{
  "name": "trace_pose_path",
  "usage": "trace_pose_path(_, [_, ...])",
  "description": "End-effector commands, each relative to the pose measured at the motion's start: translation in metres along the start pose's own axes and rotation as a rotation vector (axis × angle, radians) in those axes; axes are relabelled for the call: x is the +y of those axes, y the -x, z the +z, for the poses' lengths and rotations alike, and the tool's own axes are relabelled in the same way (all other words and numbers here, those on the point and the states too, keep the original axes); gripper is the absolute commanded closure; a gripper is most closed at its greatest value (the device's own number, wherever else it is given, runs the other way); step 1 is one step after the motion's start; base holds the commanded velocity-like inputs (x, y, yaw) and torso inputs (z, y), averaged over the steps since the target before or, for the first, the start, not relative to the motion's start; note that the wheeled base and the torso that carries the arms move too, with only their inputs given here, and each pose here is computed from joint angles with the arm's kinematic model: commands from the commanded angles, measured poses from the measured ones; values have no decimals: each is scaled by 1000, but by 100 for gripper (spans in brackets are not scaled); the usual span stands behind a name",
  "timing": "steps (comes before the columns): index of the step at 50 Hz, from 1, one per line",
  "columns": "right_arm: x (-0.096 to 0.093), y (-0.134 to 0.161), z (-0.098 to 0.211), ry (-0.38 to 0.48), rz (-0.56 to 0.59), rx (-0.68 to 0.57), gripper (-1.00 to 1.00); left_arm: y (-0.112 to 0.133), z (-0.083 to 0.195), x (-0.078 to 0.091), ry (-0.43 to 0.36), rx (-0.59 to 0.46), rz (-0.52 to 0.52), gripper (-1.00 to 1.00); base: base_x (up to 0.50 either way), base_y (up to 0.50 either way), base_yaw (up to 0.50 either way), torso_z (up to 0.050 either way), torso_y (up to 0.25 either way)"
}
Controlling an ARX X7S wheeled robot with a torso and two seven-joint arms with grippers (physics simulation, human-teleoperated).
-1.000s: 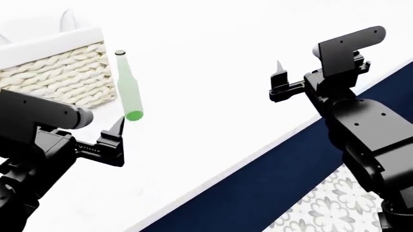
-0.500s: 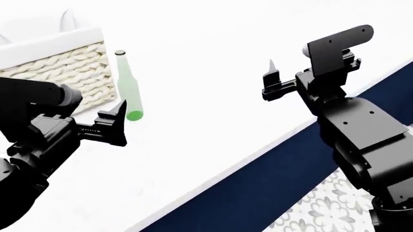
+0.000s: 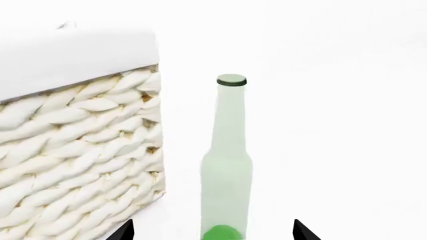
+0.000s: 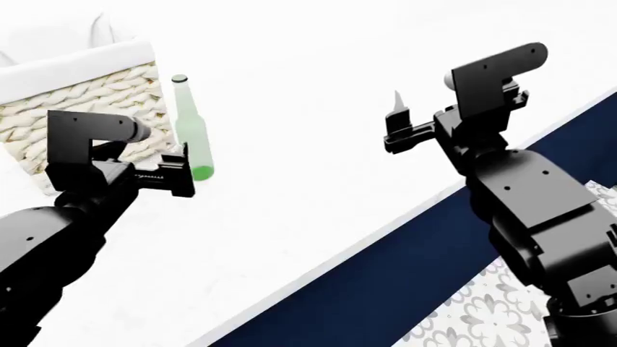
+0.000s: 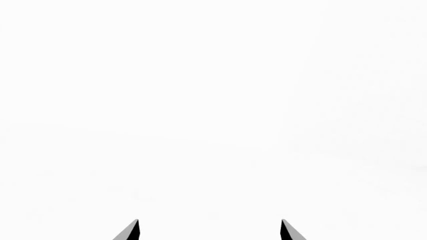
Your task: Pick the beer from the counter and place it in the cabinet.
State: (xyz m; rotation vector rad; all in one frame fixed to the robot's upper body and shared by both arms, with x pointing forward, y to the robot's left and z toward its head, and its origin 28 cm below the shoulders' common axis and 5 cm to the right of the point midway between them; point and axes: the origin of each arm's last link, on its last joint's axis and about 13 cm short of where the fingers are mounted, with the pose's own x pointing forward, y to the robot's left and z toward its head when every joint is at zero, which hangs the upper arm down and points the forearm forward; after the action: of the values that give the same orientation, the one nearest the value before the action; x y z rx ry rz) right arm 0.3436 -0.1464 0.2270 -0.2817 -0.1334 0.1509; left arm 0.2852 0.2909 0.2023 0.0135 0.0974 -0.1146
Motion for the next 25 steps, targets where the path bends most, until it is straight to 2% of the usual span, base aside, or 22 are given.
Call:
trace_pose_path(1, [3,0,-4,-17,7,-6,-100,-28,-12,-8,-98,38,-11,-100,0,0,0,0,0])
trace_pose_path(9, [5,-2,-10,-24,16,-3,-100,-40,-13,-10,-104,44,-21,-100,0,0,0,0,0])
trace_pose_path(25, [9,-4,-9,-17,29,-9,-100,-48,-12,0,-76,46,18,-100,0,0,0,0,1])
